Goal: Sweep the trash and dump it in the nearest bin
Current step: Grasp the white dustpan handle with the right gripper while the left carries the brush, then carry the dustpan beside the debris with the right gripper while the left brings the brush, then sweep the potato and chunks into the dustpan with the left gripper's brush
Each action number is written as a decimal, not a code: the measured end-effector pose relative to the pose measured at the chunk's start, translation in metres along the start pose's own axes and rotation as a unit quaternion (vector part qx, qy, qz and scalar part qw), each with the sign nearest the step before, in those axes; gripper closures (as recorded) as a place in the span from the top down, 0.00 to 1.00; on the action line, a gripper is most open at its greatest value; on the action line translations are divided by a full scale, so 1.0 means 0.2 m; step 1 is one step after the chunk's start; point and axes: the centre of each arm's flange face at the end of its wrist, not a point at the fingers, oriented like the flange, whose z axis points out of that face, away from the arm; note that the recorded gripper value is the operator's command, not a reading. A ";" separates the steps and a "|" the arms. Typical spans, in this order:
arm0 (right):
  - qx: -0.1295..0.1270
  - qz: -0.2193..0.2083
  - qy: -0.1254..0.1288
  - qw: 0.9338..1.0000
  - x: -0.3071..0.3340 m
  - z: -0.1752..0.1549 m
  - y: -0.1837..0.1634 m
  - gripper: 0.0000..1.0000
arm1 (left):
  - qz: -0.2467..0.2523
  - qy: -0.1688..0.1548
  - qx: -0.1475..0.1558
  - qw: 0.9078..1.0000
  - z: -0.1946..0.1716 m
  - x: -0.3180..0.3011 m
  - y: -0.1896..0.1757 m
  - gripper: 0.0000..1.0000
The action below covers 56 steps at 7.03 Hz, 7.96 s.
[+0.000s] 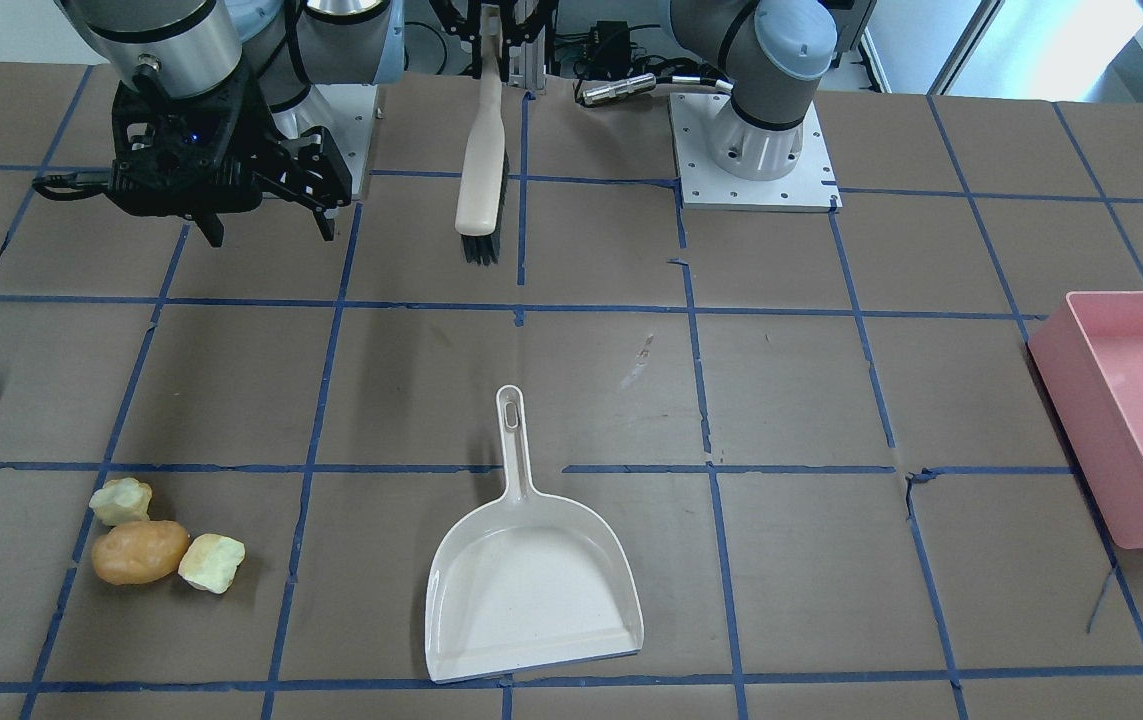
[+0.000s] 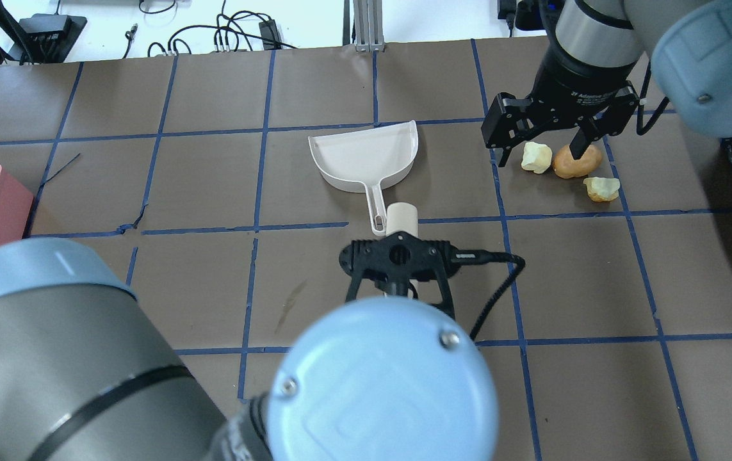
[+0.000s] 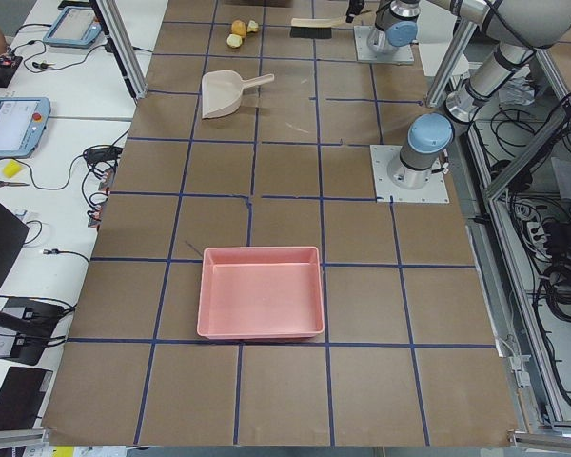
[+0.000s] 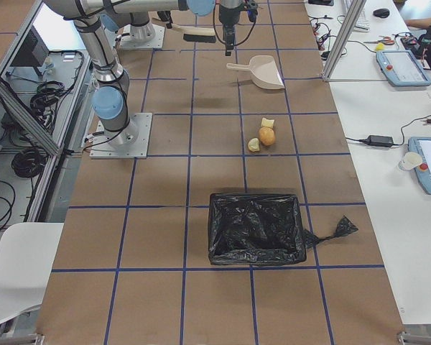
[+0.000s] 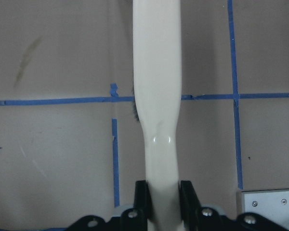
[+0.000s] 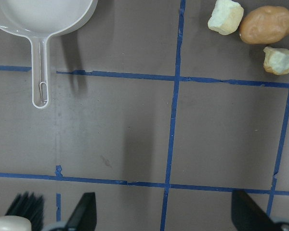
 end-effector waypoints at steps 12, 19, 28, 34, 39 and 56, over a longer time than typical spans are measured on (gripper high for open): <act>0.165 -0.029 -0.021 0.986 -0.91 1.28 -0.21 0.66 | 0.003 0.012 -0.029 1.000 0.29 -1.54 -1.01 0.00; 0.169 -0.035 -0.013 0.985 -0.86 1.24 -0.24 0.02 | -0.002 0.019 -0.021 1.000 0.33 -1.44 -1.00 0.00; 0.021 -0.279 0.044 0.959 1.43 0.35 -0.38 0.00 | -0.004 0.032 0.059 0.998 1.01 -0.15 -1.17 0.00; -0.003 -0.657 -0.016 0.753 2.51 0.61 -0.59 0.00 | 0.001 0.031 0.036 0.999 1.53 0.82 -1.41 0.00; 0.010 -0.704 -0.045 0.708 2.54 0.89 -0.68 0.00 | 0.034 0.008 -0.018 0.999 1.58 1.13 -1.12 0.00; 0.024 -0.680 -0.074 0.729 2.32 1.07 -0.75 0.00 | 0.032 0.058 -0.018 0.998 1.07 1.37 -1.13 0.00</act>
